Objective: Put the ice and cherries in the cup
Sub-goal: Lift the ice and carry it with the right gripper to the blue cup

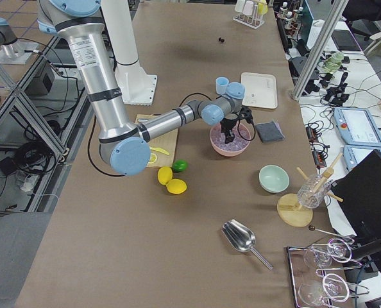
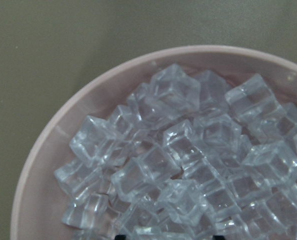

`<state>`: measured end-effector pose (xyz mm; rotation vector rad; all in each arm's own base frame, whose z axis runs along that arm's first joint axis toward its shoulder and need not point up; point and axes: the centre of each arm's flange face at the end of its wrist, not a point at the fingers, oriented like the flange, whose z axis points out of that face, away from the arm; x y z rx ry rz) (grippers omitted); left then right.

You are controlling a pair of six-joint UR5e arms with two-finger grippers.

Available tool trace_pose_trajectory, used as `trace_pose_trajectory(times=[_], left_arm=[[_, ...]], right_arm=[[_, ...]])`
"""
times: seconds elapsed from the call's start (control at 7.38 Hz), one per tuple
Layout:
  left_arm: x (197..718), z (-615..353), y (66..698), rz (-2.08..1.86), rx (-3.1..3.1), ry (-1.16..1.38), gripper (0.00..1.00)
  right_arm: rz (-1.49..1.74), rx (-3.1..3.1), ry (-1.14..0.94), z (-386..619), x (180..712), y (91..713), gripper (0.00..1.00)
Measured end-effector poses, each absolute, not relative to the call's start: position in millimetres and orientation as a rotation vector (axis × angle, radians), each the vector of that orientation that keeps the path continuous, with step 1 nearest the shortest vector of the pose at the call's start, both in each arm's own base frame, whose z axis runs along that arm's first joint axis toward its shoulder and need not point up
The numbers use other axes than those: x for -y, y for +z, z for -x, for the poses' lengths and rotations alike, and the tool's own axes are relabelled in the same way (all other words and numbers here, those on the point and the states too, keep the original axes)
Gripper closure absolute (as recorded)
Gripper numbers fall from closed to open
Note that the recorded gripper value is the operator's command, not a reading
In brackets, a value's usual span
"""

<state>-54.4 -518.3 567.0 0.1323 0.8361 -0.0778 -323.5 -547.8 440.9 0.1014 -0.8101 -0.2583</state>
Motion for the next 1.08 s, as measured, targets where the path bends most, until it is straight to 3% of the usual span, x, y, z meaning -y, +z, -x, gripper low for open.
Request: trace_pose_trajectory(times=[0.68, 1.08], left_arm=[[524, 55, 563, -0.140, -0.837, -0.075, 0.02], [526, 55, 563, -0.140, -0.837, -0.075, 0.02]], right_arm=[[-0.080, 0.830, -0.259, 324, 551, 436, 0.73], [-0.061, 0.867, -0.205, 309, 599, 337, 0.78]])
